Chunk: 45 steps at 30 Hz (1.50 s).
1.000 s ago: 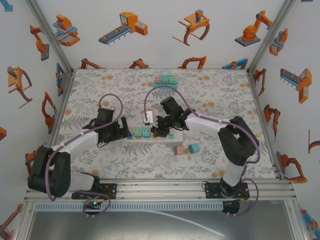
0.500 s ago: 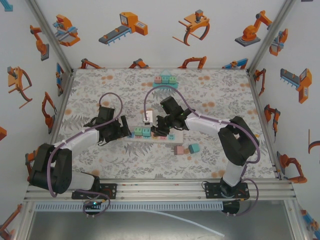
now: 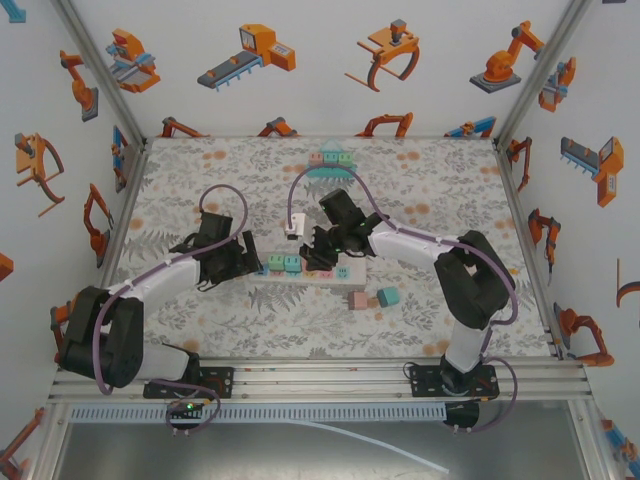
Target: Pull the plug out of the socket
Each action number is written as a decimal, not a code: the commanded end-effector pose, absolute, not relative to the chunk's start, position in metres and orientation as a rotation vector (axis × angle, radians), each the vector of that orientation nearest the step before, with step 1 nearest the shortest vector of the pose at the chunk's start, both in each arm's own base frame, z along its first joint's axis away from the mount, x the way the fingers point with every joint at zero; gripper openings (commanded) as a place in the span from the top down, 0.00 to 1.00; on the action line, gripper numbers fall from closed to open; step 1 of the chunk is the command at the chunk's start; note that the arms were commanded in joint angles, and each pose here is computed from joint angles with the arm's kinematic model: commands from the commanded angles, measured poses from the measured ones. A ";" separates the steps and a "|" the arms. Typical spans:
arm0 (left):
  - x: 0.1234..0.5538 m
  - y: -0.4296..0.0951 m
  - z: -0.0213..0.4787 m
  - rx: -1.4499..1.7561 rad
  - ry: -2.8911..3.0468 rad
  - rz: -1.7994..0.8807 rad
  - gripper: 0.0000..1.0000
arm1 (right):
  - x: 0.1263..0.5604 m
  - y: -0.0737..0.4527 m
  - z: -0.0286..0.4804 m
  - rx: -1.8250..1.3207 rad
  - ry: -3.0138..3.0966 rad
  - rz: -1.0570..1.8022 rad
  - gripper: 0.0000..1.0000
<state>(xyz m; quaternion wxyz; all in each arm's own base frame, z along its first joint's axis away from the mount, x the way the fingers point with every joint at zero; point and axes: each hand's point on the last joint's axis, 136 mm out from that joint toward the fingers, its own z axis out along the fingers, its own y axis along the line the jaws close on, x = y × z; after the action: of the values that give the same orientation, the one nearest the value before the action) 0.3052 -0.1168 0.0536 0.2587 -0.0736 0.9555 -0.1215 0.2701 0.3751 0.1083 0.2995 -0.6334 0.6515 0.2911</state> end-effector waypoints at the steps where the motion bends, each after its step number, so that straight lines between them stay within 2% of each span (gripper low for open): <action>1: 0.271 -0.087 0.016 -0.207 2.755 -0.084 0.22 | 0.281 0.399 0.162 -1.605 1.535 0.806 0.86; 7: 0.271 -0.084 0.014 -0.232 2.755 -0.051 0.22 | 0.284 0.387 0.146 -1.664 1.531 0.662 0.87; 22: 0.273 -0.084 0.019 -0.240 2.735 -0.036 0.22 | 0.279 0.387 0.163 -1.643 1.480 0.694 0.87; 34: 0.284 -0.098 0.056 -0.210 2.656 -0.131 0.22 | 0.274 0.378 0.185 -1.566 1.471 0.691 0.87; 39: 0.294 -0.116 0.098 -0.127 2.544 -0.255 0.22 | 0.283 0.370 0.213 -1.351 1.594 0.722 0.87; 45: 0.293 -0.131 0.152 -0.011 2.391 -0.366 0.22 | 0.312 0.340 0.242 -0.709 1.925 0.813 0.86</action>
<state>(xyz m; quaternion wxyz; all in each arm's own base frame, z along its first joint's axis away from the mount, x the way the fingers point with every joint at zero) 0.2943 -0.1218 0.1210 0.3235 -0.0410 0.9378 -0.1191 0.2943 0.3572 0.2135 0.4355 -0.4586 0.7171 0.2931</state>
